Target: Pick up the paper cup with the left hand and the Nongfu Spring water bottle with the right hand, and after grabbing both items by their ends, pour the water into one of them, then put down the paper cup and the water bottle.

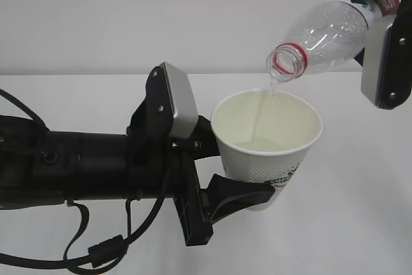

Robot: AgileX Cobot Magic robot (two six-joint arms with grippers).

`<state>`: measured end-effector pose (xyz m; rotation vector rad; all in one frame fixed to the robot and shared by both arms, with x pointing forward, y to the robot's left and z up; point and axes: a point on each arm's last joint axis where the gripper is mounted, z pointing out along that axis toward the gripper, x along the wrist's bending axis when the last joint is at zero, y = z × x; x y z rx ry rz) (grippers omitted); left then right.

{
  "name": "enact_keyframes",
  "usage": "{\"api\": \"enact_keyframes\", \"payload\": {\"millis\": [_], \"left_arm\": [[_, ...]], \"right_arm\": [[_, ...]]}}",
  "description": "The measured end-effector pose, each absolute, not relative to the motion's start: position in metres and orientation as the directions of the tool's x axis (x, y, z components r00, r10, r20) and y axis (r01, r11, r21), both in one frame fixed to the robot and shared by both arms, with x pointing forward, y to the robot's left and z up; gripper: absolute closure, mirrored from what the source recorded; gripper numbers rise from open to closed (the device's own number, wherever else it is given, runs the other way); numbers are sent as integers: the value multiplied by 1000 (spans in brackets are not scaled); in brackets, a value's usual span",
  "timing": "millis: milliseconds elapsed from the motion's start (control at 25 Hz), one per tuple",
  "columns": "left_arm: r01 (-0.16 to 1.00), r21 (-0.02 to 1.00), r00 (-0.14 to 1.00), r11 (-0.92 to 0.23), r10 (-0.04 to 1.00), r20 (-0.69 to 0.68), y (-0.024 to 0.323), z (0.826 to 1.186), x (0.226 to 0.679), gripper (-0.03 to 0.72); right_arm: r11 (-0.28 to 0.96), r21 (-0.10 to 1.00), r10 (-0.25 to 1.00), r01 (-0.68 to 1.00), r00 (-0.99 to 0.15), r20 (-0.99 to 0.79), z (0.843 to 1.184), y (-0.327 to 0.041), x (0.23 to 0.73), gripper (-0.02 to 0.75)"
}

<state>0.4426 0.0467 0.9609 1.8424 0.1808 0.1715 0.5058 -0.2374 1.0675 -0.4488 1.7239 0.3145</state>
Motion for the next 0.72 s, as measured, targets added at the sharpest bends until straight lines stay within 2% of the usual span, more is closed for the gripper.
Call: {"api": "enact_keyframes", "payload": {"millis": [720], "left_arm": [[35,962,977,-272,212,24,47,961,443,181]], "right_arm": [[885,-42,-128,-463,-156,-979,1068,-237,506,216]]}}
